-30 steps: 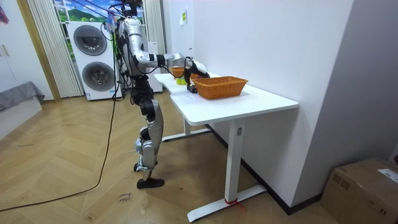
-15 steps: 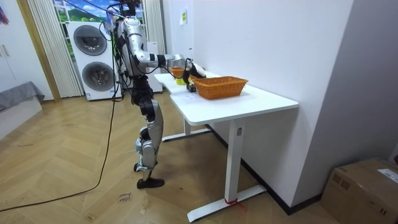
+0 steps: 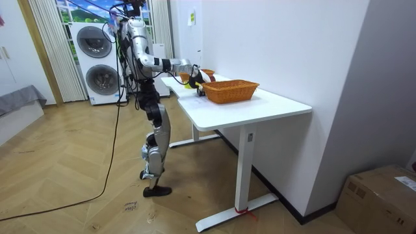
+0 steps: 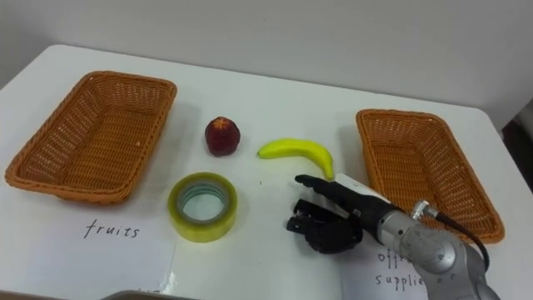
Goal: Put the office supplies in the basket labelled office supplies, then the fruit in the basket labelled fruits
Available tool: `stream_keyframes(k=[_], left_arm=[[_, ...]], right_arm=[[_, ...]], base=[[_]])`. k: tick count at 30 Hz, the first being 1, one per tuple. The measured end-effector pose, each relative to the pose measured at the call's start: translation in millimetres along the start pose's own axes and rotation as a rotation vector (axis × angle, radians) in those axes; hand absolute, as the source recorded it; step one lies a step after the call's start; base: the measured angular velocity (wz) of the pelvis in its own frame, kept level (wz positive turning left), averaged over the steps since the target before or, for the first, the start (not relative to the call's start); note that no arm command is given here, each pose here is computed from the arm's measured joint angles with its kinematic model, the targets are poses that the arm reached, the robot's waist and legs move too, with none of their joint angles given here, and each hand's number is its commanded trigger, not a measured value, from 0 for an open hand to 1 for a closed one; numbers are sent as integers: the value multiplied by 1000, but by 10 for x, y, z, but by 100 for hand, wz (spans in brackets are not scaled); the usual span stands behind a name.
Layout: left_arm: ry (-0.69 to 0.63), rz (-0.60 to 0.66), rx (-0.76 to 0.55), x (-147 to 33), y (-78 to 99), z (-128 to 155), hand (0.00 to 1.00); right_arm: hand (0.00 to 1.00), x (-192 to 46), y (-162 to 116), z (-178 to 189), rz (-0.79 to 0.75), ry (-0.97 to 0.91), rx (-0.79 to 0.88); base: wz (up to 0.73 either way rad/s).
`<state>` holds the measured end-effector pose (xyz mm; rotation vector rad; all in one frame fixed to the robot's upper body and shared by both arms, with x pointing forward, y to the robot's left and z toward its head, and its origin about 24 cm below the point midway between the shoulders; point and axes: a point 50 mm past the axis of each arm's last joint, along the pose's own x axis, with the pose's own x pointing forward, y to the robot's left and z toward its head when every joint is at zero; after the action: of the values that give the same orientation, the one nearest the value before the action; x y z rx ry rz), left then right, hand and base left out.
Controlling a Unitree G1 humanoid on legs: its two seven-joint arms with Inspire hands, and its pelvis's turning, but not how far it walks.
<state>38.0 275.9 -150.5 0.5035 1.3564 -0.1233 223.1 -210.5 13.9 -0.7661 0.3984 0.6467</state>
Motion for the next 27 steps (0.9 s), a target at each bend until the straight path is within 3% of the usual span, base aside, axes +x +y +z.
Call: stream_keyframes(k=[27], left_arm=[[7,5,-3,-5,-62,-47,0]], right_arm=[[0,-134,-237,426,-165,-153,-113]], base=[[0]])
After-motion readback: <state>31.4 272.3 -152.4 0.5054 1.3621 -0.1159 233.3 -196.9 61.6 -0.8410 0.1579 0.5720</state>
